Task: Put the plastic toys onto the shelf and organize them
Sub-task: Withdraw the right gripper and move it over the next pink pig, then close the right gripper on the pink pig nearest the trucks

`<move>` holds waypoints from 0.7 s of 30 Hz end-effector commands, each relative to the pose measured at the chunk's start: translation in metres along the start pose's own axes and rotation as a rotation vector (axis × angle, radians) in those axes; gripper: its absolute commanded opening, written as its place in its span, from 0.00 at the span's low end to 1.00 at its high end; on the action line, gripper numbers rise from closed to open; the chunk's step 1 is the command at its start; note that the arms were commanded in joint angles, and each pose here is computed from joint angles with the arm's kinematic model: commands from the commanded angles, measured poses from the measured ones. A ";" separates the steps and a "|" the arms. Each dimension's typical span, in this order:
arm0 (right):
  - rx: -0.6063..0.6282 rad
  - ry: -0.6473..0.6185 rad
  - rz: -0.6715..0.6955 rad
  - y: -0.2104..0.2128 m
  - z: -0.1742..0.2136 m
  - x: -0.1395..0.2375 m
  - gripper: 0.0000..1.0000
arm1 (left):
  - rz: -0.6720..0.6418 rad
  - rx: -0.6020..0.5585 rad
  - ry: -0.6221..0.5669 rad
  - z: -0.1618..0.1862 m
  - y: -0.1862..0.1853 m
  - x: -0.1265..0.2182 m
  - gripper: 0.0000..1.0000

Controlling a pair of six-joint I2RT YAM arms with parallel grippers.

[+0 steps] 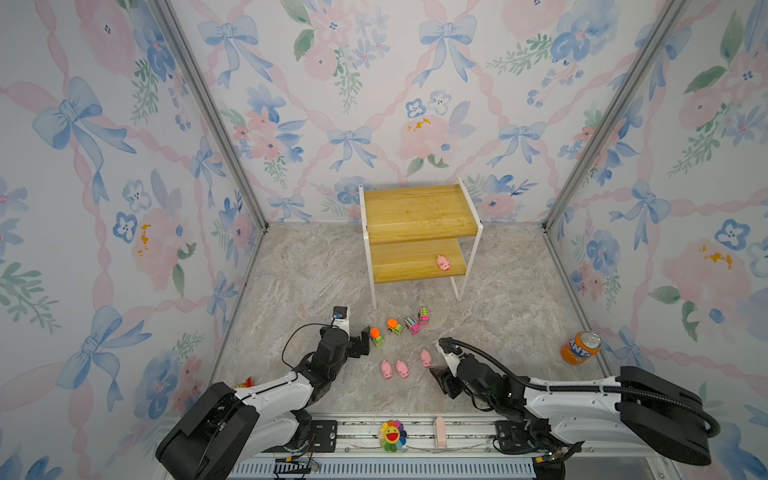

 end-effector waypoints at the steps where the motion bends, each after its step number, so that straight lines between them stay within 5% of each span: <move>1: -0.026 -0.048 -0.052 0.013 -0.010 -0.006 0.60 | 0.005 0.012 0.007 0.002 -0.001 0.000 0.98; 21: -0.046 -0.046 0.008 0.010 -0.003 -0.029 0.55 | 0.004 0.007 0.016 0.003 -0.002 -0.002 0.98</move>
Point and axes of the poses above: each gripper's point midway between its finger pads, its own x axis back along the fingers, its own y axis along the line the jaws close on, z = x × y, the point moved 6 cm from there along x, back along the fingers, and after that the axes turned 3 degrees about -x, right-handed, at the moved point
